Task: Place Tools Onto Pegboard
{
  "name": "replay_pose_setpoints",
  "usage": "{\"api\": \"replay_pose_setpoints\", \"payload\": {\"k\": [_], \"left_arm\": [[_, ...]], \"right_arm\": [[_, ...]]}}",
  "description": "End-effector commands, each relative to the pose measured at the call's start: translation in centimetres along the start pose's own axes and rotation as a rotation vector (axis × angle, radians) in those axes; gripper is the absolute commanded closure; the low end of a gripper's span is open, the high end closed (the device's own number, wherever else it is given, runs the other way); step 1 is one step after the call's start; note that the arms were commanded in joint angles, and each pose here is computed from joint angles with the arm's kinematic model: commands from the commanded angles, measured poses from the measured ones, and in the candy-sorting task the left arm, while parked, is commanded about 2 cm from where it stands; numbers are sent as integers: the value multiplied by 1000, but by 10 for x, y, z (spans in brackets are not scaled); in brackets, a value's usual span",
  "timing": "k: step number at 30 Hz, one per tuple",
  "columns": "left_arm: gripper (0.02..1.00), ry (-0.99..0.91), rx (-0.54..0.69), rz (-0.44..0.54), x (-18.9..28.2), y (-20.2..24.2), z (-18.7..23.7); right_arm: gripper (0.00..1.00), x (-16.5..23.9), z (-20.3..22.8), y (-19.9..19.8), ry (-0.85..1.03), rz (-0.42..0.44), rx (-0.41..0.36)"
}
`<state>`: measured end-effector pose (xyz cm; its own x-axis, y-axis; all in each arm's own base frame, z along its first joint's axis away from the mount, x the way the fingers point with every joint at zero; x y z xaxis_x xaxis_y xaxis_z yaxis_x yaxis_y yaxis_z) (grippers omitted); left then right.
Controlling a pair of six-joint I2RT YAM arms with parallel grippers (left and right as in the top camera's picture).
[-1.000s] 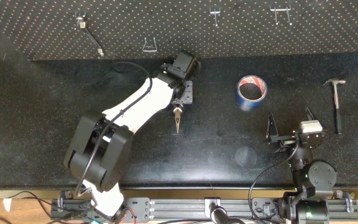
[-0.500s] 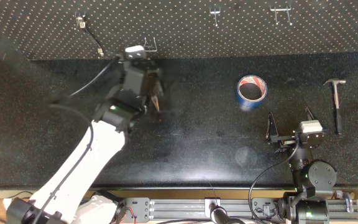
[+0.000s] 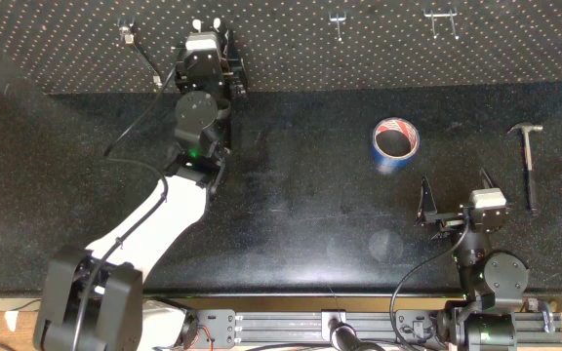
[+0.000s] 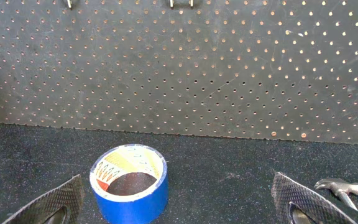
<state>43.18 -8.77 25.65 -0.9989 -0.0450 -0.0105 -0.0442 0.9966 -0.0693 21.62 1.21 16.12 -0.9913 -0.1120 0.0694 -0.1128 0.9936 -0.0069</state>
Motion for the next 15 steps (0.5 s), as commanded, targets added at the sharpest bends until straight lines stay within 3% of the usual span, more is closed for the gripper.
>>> {"api": "replay_pose_setpoints", "payload": {"k": [1,15], "left_arm": [[993,-55,-2,-9,-7,0,-4],[989,-15,-17,12,-20,-4,32]], "right_arm": [[20,0,2,1,4,-6,10],[18,0,2,1,4,-6,10]]}}
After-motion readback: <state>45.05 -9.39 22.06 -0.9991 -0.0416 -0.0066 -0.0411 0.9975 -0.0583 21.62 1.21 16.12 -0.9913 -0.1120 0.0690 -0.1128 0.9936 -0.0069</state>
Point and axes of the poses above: each gripper's point midway between its finger pads, its own x axis back along the fingers, its own y axis along the line the jaws close on, z = x × y, the point moved 3 cm from there along x, back along the fingers
